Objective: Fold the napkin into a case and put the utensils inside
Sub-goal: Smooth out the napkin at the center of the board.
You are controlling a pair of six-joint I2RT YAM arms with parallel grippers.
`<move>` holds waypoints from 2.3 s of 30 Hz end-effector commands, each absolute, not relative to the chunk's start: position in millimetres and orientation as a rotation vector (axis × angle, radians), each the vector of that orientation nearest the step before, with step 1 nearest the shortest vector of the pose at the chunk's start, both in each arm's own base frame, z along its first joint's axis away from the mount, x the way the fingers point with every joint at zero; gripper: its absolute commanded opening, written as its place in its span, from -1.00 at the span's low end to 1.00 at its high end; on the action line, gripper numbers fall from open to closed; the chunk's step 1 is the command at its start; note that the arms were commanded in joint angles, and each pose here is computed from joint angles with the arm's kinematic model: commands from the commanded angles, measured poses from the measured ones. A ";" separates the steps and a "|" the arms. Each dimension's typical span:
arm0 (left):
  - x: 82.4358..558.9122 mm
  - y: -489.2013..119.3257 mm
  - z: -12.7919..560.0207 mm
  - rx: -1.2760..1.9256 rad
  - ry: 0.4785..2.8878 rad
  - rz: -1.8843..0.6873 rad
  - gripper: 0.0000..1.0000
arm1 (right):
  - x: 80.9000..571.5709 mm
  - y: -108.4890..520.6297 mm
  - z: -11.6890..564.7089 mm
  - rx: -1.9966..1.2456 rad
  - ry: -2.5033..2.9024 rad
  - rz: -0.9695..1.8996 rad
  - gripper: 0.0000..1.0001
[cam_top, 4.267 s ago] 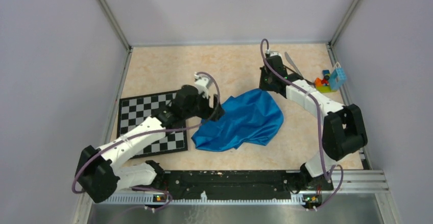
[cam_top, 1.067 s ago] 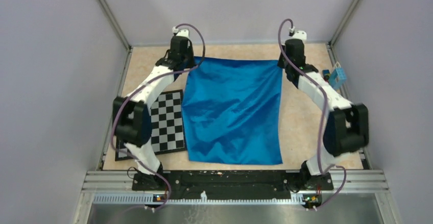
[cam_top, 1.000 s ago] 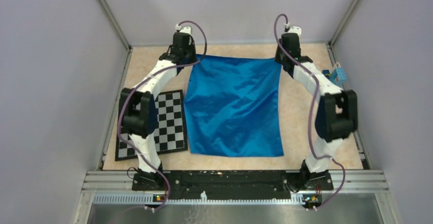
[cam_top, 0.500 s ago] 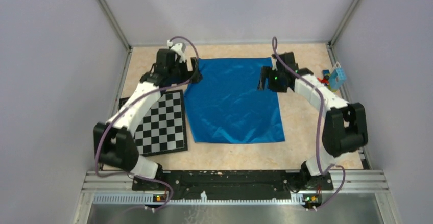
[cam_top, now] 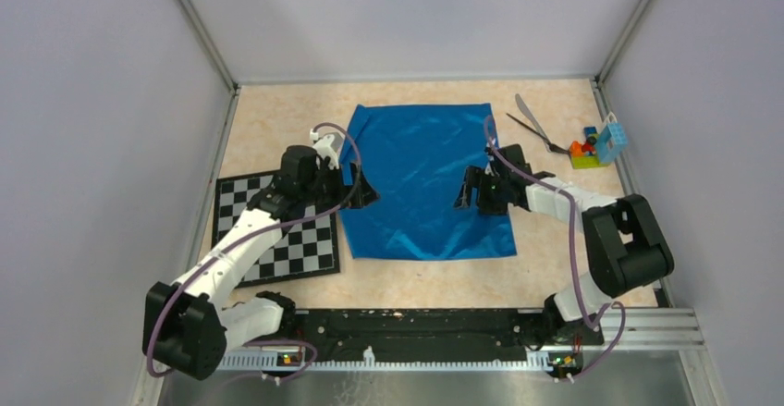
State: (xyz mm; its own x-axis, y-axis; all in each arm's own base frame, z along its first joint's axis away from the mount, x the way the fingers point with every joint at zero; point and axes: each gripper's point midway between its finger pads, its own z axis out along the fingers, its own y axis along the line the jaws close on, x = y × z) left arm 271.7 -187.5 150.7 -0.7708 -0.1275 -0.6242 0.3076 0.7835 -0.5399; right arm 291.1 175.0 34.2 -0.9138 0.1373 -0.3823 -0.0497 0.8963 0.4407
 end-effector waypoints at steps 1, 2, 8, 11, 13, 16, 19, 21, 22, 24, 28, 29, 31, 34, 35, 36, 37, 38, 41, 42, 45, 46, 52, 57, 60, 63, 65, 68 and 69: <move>269.7 -190.9 179.5 0.156 2.193 -0.893 0.97 | 294.1 152.3 16.9 0.269 2.620 0.584 0.50; 269.2 -190.9 180.8 0.157 2.188 -0.896 0.97 | 292.5 140.6 12.8 0.330 2.623 0.559 0.50; 273.8 -192.5 180.7 0.161 2.185 -0.894 0.97 | 285.1 41.6 17.0 0.697 2.524 0.263 0.45; 286.4 -199.8 182.1 0.161 2.163 -0.920 0.97 | 304.3 50.7 58.2 0.495 2.397 0.368 0.43; 298.9 -208.5 177.0 0.161 2.177 -0.947 0.97 | 314.7 81.7 92.0 0.305 2.322 0.491 0.49; 324.8 -223.2 168.6 0.157 2.191 -0.983 0.98 | 326.1 120.5 124.9 0.121 2.259 0.624 0.57; 355.1 -230.4 142.2 0.153 2.259 -0.874 0.97 | 333.9 144.2 127.1 0.107 2.264 0.780 0.55; 371.0 -229.9 121.6 0.164 2.306 -0.711 0.97 | 336.2 150.3 116.9 0.121 2.285 0.814 0.54; 377.5 -229.6 112.4 0.174 2.321 -0.632 0.96 | 336.0 153.6 111.8 0.118 2.296 0.831 0.53; 385.5 -233.0 94.7 0.211 2.356 -0.532 0.92 | 335.4 158.9 102.7 0.109 2.323 0.853 0.50; 397.0 -230.0 55.1 0.191 2.444 -0.427 0.77 | 334.0 163.2 91.0 0.101 2.345 0.871 0.47; 401.6 -227.0 46.8 0.186 2.452 -0.387 0.71 | 333.0 163.2 89.4 0.101 2.347 0.871 0.47; 410.3 -213.0 31.9 0.132 2.490 -0.254 0.55 | 335.5 163.9 89.8 0.095 2.333 0.875 0.46; 423.4 -186.3 24.0 0.056 2.493 -0.034 0.33 | 337.0 164.6 91.0 0.090 2.326 0.878 0.42; 426.4 -179.6 26.1 0.043 2.481 0.008 0.22 | 337.2 164.7 91.3 0.089 2.324 0.879 0.42; 428.5 -170.9 28.7 0.025 2.468 0.056 0.13 | 337.3 164.8 91.7 0.089 2.322 0.880 0.41; 429.0 -163.2 31.7 0.007 2.460 0.083 0.06 | 337.3 165.0 91.4 0.088 2.322 0.879 0.40; 428.5 -155.4 35.5 -0.021 2.454 0.094 -0.01 | 336.1 166.3 90.6 0.082 2.324 0.880 0.39; 422.9 -143.2 46.8 -0.108 2.439 -0.023 -0.12 | 332.8 168.2 84.8 0.065 2.340 0.861 0.38; 420.9 -139.1 50.1 -0.135 2.434 -0.066 -0.11 | 331.4 168.3 82.4 0.062 2.349 0.853 0.38; 414.8 -130.6 66.1 -0.186 2.416 -0.116 -0.11 | 326.8 171.2 80.6 0.041 2.362 0.835 0.35; 411.9 -131.9 74.0 -0.189 2.403 -0.145 -0.10 | 321.3 171.7 78.6 0.035 2.384 0.825 0.35; 381.7 -145.8 122.6 -0.225 2.299 -0.462 0.35 | 293.6 191.9 81.4 -0.089 2.431 0.822 0.36; 324.6 -191.8 146.1 -0.062 2.242 -0.904 0.74 | 229.7 237.8 71.2 -0.485 2.475 0.737 0.42; 287.5 -192.7 141.6 -0.057 2.234 -1.003 0.82 | 200.8 248.8 65.3 -0.694 2.427 0.501 0.56; 272.0 -177.6 146.6 -0.077 2.208 -0.936 0.89 | 183.6 262.7 66.5 -0.833 2.359 0.372 0.58; 267.1 -163.1 151.4 -0.101 2.197 -0.847 0.92 | 179.1 266.8 61.6 -0.914 2.335 0.222 0.58; 259.8 -143.6 161.7 -0.149 2.174 -0.740 0.95 | 174.9 270.7 50.6 -0.984 2.338 0.048 0.57; 258.0 -139.1 166.4 -0.162 2.157 -0.721 0.96 | 174.1 271.5 46.3 -0.998 2.340 0.004 0.55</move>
State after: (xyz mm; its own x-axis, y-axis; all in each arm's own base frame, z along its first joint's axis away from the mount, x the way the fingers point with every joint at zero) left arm 261.3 -159.6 144.0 -0.7200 -0.3196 -0.6160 0.1595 0.7877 -0.5951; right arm 153.4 280.2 45.0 -0.6002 -0.5846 -0.5459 -0.7077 0.7062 0.0219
